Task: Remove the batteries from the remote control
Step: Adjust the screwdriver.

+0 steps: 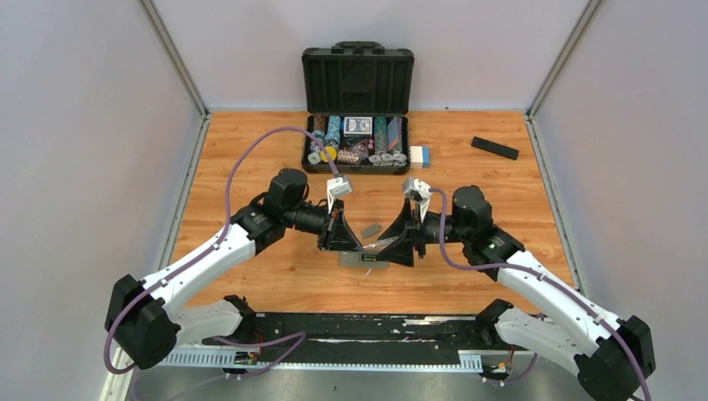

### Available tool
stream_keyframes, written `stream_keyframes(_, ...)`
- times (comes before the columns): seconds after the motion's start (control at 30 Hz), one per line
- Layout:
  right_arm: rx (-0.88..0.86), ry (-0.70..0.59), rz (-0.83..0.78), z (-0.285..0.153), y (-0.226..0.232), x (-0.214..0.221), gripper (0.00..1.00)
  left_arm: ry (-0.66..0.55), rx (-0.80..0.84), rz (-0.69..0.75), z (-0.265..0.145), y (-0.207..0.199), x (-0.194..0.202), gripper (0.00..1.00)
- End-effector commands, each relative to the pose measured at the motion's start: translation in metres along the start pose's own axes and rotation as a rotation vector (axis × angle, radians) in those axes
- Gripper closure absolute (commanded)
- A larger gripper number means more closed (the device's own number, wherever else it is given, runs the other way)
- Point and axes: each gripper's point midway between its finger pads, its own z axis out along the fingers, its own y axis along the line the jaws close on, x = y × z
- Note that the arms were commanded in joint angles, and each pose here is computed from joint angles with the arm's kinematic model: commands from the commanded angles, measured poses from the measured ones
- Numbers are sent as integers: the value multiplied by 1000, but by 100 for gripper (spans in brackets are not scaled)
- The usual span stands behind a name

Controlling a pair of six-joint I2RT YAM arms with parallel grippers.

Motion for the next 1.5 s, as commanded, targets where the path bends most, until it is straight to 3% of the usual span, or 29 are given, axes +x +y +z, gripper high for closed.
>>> stream_keyframes(0.0,-80,-58,-9,0,14,-24,43,-26,-6,51,0,1,-10,100)
stream_keyframes(0.23,-145,-42,148,5,14,-23,54,-26,-7,57,1,2,-12,100)
stream_keyframes(0.63,-145,4,201,7,11,-13,58,-37,-30,58,0,4,-14,100)
stream_keyframes(0.93,-123,18,242,10,5,-11,73,-53,-32,52,1,5,-15,100)
stream_keyframes(1.07,-108,1,251,11,3,-15,87,-53,-35,46,1,6,-13,100)
stream_keyframes(1.13,-98,-3,258,11,1,-15,85,-54,-36,46,1,5,-13,100)
stream_keyframes(1.23,-98,-16,270,11,0,-17,61,-54,-38,47,0,6,-13,100)
stream_keyframes(1.27,-97,-24,273,11,0,-18,58,-54,-40,46,1,6,-13,100)
stream_keyframes(1.37,-81,-36,301,11,-4,-19,57,-55,-47,43,0,7,-12,100)
stream_keyframes(1.47,-85,-33,315,10,-5,-18,63,-59,-53,43,0,8,-11,100)
